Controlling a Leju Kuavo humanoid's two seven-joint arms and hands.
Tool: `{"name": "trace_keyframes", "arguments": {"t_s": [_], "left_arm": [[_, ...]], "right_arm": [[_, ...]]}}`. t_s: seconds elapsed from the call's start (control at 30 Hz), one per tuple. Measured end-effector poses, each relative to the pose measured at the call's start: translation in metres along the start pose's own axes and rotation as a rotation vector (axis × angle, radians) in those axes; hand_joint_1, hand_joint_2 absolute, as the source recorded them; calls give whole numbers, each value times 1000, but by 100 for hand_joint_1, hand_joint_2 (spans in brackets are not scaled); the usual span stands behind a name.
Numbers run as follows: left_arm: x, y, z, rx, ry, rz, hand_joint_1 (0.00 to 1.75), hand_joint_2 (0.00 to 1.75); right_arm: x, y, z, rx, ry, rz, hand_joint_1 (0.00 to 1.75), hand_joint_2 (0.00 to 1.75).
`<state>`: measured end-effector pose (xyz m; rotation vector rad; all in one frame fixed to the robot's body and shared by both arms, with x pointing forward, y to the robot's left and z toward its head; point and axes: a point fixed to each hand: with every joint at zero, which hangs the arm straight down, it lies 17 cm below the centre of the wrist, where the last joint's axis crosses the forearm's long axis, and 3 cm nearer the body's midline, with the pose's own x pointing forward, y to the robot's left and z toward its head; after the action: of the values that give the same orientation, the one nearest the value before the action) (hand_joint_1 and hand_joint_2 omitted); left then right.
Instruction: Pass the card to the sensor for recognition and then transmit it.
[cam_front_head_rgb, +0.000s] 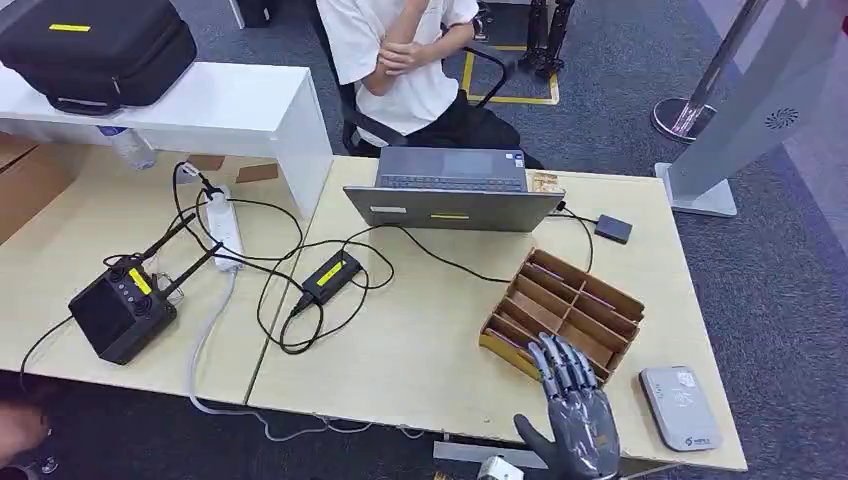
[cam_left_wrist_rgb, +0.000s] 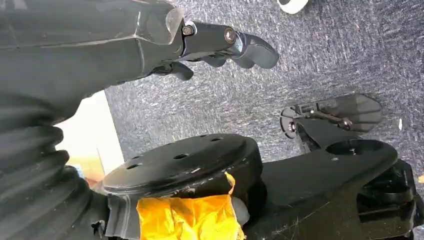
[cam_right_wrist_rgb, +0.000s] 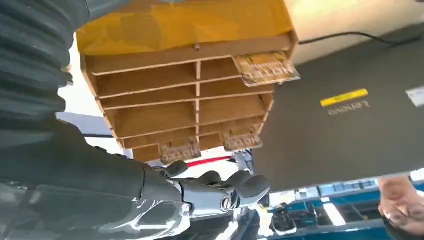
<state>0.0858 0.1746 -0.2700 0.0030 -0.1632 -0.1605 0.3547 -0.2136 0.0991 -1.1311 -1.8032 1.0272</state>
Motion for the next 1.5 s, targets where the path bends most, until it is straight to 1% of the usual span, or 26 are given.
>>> {"name": "trace_keyframes", "arguments": {"t_s": [0.13, 0.3, 0.63, 1.5], "left_arm": [[1, 0, 0, -1, -1, -15, 0, 175], [2, -1, 0, -6, -5, -40, 0, 175], [3, -1, 0, -8, -6, -58, 0, 175], [3, -1, 0, -9, -6, -65, 0, 175]], "right_arm": [[-7, 9, -6, 13, 12, 29, 0, 175], [-14, 20, -21, 26, 30, 73, 0, 175], [-17, 36, -37, 45, 58, 55, 0, 175], [-11, 45, -58, 45, 71, 17, 0, 175]]}}
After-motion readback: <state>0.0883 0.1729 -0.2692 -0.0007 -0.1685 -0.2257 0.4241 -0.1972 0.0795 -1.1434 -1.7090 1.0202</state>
